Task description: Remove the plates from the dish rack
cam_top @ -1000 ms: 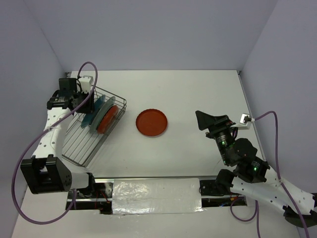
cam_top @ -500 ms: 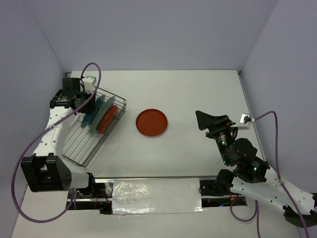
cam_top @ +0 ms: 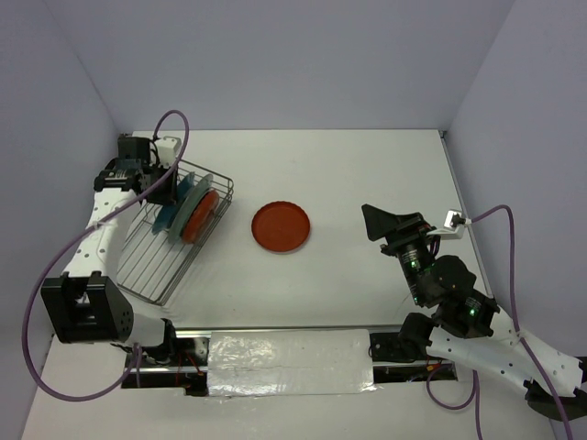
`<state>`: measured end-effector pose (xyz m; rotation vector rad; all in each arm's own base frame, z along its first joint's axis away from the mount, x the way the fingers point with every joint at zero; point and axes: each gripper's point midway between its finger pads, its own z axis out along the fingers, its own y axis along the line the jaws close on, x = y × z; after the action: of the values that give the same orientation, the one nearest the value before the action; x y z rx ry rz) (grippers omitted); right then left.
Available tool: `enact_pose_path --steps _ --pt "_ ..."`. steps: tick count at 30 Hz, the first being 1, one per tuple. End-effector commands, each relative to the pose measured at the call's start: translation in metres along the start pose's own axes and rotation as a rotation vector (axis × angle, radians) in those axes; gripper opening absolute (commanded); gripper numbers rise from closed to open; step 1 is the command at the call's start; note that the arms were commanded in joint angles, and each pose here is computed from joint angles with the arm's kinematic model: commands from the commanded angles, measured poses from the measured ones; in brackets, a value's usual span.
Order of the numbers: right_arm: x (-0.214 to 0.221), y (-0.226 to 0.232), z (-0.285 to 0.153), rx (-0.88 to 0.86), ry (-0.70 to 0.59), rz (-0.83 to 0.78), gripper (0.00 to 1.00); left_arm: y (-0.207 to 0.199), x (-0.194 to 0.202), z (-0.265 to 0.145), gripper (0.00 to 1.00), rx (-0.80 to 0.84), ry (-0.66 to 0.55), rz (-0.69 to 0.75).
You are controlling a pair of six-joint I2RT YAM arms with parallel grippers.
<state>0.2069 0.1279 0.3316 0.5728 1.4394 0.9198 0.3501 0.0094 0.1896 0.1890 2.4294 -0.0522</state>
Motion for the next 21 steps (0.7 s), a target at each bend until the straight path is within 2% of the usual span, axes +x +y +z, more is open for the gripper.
enact_pose_path --steps 1,21 --pt "-0.002 0.003 0.003 -0.006 -0.019 0.025 0.91 0.013 -0.019 0.001 0.00 -0.044 -0.047 -0.006" --pt "0.000 0.003 0.005 0.001 -0.021 0.021 0.91 0.012 -0.059 -0.043 0.00 0.010 -0.171 -0.028"
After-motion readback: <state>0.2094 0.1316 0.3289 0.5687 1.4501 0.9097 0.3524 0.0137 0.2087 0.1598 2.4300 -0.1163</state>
